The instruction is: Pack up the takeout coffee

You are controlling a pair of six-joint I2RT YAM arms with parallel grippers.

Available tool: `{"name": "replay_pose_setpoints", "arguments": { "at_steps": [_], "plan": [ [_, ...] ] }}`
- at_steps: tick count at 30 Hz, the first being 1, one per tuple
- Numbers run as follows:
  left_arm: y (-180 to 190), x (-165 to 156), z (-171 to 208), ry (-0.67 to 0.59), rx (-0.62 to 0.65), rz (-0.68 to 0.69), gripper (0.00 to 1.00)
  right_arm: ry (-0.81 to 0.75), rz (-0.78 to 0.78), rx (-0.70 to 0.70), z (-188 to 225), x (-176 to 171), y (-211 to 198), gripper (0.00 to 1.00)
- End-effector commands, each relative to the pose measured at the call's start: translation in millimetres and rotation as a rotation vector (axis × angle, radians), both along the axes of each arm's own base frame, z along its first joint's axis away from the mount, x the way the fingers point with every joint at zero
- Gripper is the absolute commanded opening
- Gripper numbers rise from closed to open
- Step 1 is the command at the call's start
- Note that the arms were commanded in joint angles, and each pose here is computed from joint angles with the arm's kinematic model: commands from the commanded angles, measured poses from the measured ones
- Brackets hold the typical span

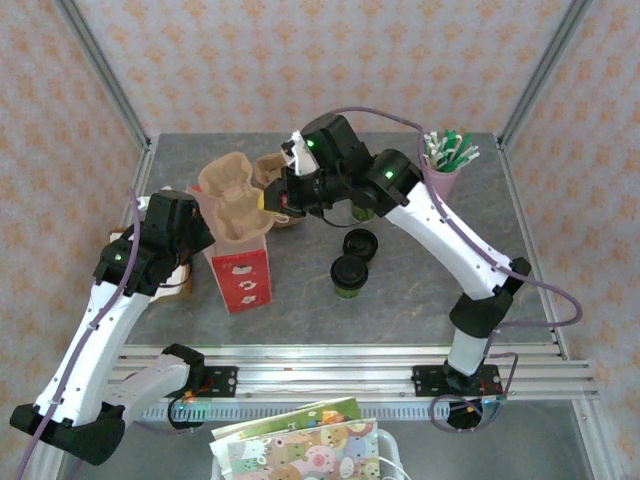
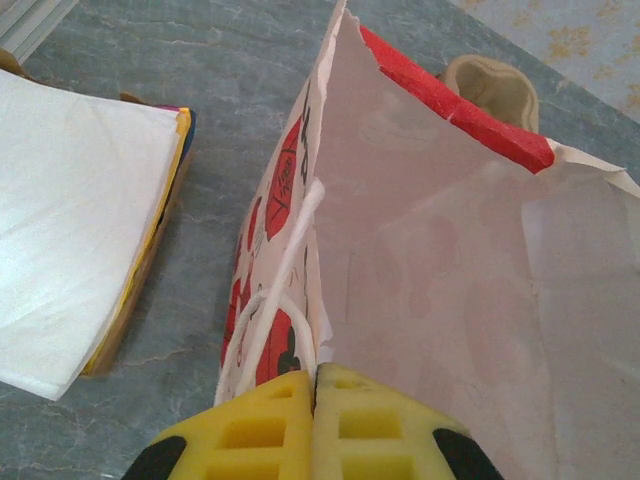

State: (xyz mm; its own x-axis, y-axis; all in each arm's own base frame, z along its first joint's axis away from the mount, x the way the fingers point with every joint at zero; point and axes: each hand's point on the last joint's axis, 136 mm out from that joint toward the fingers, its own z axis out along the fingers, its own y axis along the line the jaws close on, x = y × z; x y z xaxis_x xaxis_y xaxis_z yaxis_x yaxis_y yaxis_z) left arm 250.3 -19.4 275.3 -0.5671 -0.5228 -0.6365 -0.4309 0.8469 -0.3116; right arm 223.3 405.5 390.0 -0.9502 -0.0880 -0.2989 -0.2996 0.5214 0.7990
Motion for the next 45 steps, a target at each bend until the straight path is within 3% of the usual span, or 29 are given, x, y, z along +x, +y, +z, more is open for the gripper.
{"name": "replay_pose_setpoints", "arguments": {
  "at_steps": [1,12,26,39,45],
  "plan": [
    [2.1,7.6,23.5,-0.084,-0.003,0.004,0.00,-0.003,0.044,0.072,24.7,-18.7,-8.1,0.00],
    [6.0,28.1,62.3,-0.172,0.089,-0.022,0.00,0.069,0.063,0.065,15.6,-19.7,-26.5,0.00],
    [-2.9,29.5,55.8,-0.211,0.028,-0.044,0.00,0.128,0.085,0.074,0.1,-22.8,-22.1,0.00],
    [-18.6,23.2,61.5,-0.244,-0.102,-0.076,0.00,0.147,0.046,0.079,-13.4,-7.4,-9.6,0.00],
    [-15.3,19.8,67.7,-0.245,-0.078,-0.078,0.00,0.169,0.060,0.091,-13.3,-8.4,-3.7,0.00]
  ]
}}
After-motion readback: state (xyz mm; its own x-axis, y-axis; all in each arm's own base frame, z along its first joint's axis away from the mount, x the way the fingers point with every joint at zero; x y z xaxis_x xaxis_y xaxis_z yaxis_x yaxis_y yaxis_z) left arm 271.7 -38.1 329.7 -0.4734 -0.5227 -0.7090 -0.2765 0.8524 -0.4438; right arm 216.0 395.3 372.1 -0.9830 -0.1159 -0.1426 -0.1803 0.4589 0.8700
